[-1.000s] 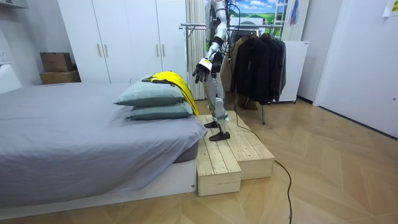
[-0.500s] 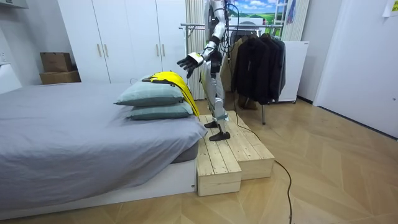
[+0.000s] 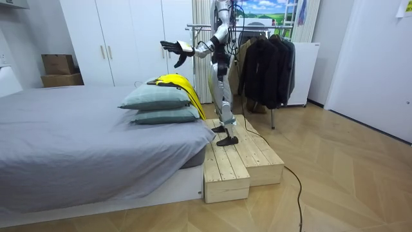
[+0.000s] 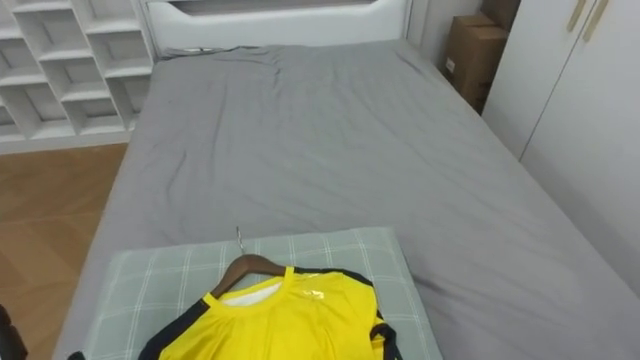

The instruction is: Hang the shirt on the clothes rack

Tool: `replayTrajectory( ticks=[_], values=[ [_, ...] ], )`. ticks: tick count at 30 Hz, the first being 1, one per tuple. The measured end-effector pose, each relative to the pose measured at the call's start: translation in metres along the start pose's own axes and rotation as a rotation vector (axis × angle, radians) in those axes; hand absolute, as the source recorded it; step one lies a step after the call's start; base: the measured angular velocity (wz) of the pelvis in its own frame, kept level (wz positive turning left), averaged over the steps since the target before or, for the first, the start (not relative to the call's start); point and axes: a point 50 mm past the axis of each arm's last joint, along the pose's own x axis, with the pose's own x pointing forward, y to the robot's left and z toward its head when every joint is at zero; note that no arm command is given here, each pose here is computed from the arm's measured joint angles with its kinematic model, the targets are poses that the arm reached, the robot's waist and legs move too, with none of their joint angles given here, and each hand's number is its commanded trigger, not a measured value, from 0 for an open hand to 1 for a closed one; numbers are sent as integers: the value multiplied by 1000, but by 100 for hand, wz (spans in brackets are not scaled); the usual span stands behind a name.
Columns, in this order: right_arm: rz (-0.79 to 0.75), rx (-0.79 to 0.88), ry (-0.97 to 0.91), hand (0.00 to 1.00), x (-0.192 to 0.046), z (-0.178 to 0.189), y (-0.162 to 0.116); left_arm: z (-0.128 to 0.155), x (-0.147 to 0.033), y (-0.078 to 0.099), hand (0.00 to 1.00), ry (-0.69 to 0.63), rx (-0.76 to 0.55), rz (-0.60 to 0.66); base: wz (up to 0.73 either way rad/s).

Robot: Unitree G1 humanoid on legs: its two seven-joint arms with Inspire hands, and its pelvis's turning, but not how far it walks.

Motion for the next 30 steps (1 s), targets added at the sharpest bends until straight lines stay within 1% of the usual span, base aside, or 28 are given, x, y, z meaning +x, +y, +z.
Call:
replayTrajectory(
  ticks=[8, 19, 25, 30],
  values=[
    [-2, 3, 2, 0, 0, -1, -1, 11, 6, -3, 0, -26, -19, 3, -1],
    [-8, 6, 34, 0, 0, -3, -2, 10, 5, -6, 0, -13, 13, -16, -3],
    [-11, 7, 59, 0, -1, -8, -3, 9, 5, -9, 0, -1, 32, -79, 0],
    [-11, 7, 67, 0, -1, -9, -4, 11, 6, -18, 0, -3, 43, -164, -1]
  ],
)
